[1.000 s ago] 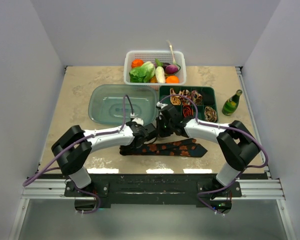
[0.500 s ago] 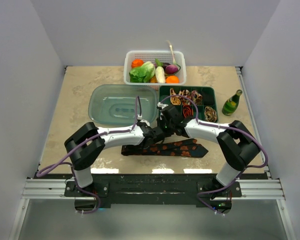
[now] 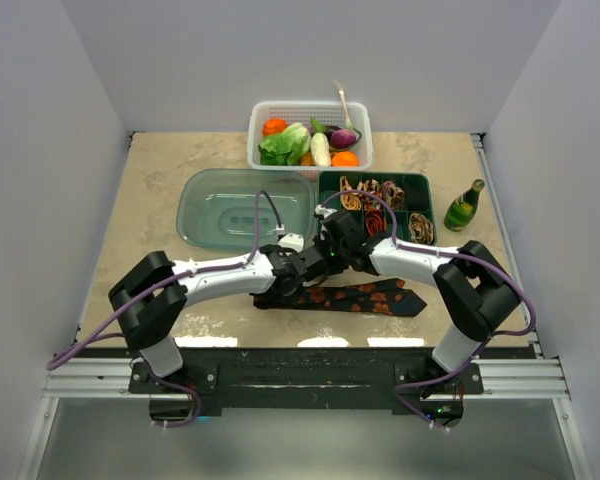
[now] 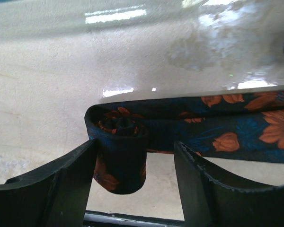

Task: Roll the ties
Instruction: Roll the tie at the center of the board.

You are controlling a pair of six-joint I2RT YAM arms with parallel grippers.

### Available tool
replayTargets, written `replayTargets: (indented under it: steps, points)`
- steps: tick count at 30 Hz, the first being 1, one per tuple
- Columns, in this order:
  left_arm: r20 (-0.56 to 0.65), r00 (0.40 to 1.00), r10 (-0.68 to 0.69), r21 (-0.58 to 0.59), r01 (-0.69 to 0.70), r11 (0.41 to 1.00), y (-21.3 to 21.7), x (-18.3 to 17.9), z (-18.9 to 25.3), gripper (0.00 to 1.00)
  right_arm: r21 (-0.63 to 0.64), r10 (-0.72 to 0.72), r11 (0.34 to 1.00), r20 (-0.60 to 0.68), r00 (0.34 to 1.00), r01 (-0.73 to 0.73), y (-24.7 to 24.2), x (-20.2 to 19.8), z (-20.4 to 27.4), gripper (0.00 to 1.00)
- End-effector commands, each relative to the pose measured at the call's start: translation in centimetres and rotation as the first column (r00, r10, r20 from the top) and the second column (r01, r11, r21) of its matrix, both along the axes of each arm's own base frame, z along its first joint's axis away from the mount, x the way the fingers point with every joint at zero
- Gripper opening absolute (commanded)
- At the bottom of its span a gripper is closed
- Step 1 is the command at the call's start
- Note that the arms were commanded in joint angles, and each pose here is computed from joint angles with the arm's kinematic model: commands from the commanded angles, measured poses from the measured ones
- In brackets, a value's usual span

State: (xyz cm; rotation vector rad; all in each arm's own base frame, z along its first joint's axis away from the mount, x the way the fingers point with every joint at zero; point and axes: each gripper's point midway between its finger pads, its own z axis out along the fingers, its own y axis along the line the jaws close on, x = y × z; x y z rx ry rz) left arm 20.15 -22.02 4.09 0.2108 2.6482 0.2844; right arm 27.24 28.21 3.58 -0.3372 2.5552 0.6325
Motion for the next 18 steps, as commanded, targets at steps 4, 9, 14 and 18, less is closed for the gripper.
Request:
replayTargets:
  steps: [4, 9, 14, 18]
  points:
    - [0.101, 0.994, 0.032, -0.153, -0.016, 0.988, -1.3, 0.8, 3.5, 0.76, 0.011, 0.020, 1.000, 0.039, 0.999, -0.020, 0.0, 0.5, 1.3, 0.00]
    - [0.080, 0.995, 0.051, -0.089, -0.044, 0.995, 0.1, 0.2, 3.1, 0.68, 0.015, 0.025, 1.000, 0.038, 0.999, -0.026, 0.1, 0.4, 1.3, 0.00]
    - [0.088, 0.994, 0.058, -0.070, -0.052, 0.996, 0.7, 0.2, 3.3, 0.54, 0.014, 0.024, 1.000, 0.038, 0.999, -0.025, 0.1, 0.4, 1.4, 0.00]
    - [0.083, 0.996, 0.042, -0.142, -0.030, 0.989, -0.7, 0.3, 3.1, 0.45, 0.014, 0.023, 1.000, 0.040, 0.999, -0.024, 0.2, 0.5, 1.3, 0.00]
